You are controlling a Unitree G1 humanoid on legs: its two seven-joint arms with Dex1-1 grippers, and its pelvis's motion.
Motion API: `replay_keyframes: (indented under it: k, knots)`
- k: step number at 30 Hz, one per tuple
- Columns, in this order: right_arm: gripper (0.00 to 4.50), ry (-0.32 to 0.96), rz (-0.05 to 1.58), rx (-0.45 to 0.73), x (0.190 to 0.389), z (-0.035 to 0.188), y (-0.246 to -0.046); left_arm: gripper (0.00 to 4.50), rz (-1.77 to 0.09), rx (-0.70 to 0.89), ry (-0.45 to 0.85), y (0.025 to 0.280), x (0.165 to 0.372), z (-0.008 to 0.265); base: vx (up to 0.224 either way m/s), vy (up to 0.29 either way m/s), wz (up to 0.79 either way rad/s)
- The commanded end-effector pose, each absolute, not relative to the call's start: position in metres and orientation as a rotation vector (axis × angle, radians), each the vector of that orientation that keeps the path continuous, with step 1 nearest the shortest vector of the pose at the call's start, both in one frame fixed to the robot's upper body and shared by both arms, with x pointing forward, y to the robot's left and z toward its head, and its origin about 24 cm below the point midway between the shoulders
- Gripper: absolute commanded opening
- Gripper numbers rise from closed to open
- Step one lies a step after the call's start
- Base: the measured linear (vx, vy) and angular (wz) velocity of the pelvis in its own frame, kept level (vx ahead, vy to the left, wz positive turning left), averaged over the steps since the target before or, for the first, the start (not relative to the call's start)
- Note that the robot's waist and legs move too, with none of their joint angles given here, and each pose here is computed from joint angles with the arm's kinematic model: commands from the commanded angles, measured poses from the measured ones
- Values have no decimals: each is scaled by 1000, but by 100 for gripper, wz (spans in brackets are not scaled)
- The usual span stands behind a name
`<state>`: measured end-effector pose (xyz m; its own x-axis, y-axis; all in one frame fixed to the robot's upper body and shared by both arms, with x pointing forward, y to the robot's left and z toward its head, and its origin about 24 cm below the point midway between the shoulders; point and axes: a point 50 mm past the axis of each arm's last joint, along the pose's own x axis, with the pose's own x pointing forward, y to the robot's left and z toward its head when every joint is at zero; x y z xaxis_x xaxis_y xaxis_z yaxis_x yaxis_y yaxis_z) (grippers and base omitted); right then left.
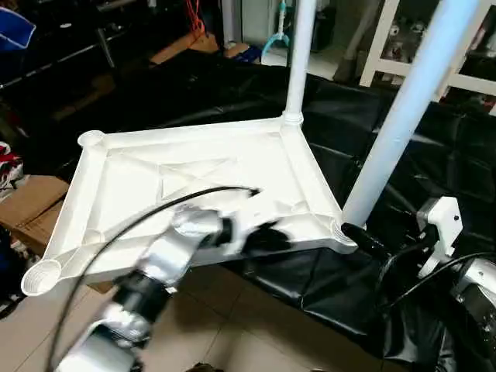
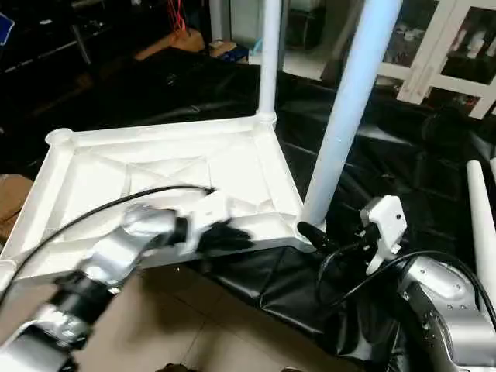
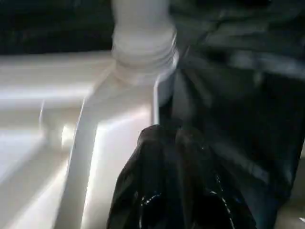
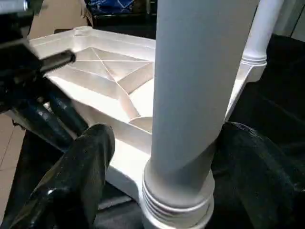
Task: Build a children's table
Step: Rotate leg to tighten
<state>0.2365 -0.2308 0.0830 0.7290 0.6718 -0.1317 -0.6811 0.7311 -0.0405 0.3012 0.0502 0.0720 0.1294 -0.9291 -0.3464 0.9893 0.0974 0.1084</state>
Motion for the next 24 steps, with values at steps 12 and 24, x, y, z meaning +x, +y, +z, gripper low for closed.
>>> replay_keyframes:
  k: [12, 24]
  knots:
    - [377, 110, 764, -98, 233, 88, -233, 76, -1483, 446, 244, 50, 303, 66, 0, 0, 0]
    - [377, 113, 766, -106, 230, 87, -233, 139, -1449, 496, 262, 51, 308, 58, 0, 0, 0]
